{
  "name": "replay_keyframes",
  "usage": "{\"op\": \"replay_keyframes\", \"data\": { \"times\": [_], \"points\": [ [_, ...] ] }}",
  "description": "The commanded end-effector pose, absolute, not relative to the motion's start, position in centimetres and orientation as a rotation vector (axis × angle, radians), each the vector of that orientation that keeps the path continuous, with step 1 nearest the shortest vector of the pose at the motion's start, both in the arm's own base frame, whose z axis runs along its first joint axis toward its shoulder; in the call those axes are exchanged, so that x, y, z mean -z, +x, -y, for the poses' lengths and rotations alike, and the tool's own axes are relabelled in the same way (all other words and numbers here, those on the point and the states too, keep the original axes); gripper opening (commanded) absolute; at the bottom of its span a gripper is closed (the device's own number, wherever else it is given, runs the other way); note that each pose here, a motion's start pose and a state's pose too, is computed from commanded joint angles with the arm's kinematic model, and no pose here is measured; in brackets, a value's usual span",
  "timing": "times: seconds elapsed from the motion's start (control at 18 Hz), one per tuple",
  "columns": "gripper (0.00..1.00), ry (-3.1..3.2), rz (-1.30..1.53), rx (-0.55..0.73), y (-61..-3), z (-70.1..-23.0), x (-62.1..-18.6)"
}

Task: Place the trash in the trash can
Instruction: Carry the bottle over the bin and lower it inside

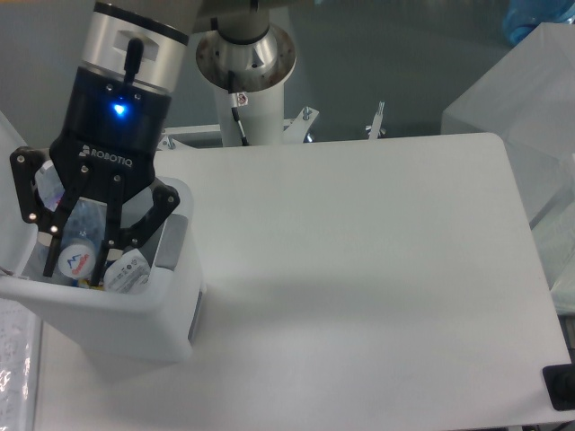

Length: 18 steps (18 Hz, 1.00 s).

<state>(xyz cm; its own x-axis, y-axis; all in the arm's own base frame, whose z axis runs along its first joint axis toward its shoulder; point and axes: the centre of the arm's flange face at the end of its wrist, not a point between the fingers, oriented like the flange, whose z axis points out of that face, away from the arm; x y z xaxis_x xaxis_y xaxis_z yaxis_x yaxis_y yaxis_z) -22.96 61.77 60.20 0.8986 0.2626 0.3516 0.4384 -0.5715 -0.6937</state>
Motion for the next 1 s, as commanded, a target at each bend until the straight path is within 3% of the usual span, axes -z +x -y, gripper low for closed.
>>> {"op": "replay_keyframes", "data": {
  "times": [0.22, 0.5, 0.56, 0.61, 0.67, 0.72, 1.0],
  "points": [
    [0.19, -2.237, 0.492, 0.263, -23.8, -63.1, -57.8],
    [0.32, -2.264, 0.506, 0.224, -24.6, -63.7, -55.5],
    [0.38, -2.269, 0.493, 0.214, -24.6, -63.7, -55.4],
    [0.52, -2.279, 0.466, 0.204, -24.6, -63.6, -55.2],
    [0.79, -2.282, 0.445, 0.205, -24.3, -63.7, -55.2],
    [0.99, -2.280, 0.440, 0.201, -24.3, -63.6, -55.4],
    [1.00, -2.279, 0.438, 0.202, -24.4, -63.5, -55.4]
  ]
}}
